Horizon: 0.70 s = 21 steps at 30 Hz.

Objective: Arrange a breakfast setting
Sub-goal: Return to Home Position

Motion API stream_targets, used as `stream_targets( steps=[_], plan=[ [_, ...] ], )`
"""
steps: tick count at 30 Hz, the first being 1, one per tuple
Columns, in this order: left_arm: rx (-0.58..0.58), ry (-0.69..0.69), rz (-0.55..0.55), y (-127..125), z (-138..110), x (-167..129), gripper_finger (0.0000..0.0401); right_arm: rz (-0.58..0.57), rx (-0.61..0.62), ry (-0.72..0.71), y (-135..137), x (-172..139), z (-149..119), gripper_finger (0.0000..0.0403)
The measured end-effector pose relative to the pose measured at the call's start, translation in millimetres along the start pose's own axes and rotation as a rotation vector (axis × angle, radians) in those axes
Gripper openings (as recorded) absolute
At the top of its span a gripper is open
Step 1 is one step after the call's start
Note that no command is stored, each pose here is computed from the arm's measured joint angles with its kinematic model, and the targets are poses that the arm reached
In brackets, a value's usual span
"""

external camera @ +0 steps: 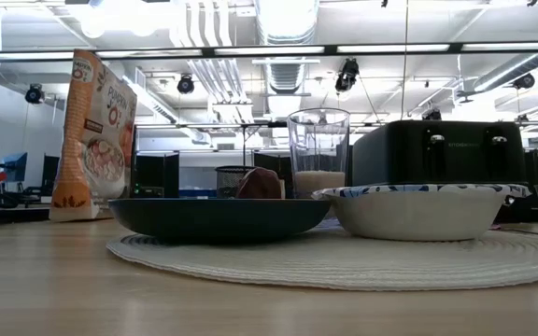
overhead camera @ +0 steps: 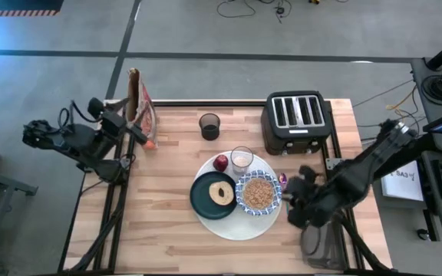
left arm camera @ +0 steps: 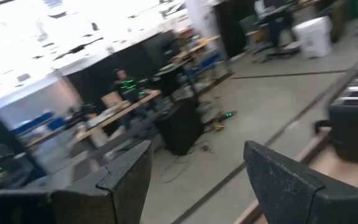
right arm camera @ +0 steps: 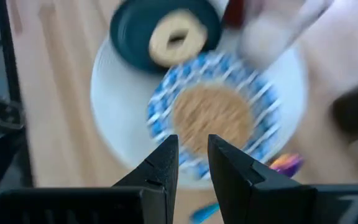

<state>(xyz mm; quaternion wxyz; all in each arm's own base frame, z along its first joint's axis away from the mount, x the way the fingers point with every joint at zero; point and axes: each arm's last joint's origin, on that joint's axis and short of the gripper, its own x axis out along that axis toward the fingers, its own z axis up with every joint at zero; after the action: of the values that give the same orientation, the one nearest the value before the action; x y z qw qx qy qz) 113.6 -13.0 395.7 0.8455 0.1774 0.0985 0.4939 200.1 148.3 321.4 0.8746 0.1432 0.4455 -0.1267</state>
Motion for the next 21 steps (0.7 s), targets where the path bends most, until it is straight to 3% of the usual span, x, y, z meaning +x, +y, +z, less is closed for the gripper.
stream_targets(
  steps=[6,12,15,18,21],
  plan=[
    [-0.074,-0.027,-0.145,-8.4,-6.8,-0.3,0.0236,-0.031,-0.078,-0.203,-46.3,-27.7,-8.5,0.0077],
    [-0.139,-0.033,-0.253,-18.9,-7.2,0.1,0.0236,0.008,-0.140,-0.270,-84.5,-14.8,-40.4,0.0077],
    [-0.135,-0.039,-0.330,-26.7,-6.9,0.2,0.0236,0.044,-0.135,-0.298,-103.1,-5.7,-57.9,0.0077],
    [-0.138,-0.045,-0.494,-38.6,-7.9,-0.7,0.0236,0.105,-0.101,-0.353,-118.0,3.2,-72.9,0.0077],
    [-0.170,-0.024,-0.602,-51.8,-8.9,-1.0,0.0236,0.222,-0.027,-0.430,-137.2,3.3,-86.2,0.0073]
  ],
)
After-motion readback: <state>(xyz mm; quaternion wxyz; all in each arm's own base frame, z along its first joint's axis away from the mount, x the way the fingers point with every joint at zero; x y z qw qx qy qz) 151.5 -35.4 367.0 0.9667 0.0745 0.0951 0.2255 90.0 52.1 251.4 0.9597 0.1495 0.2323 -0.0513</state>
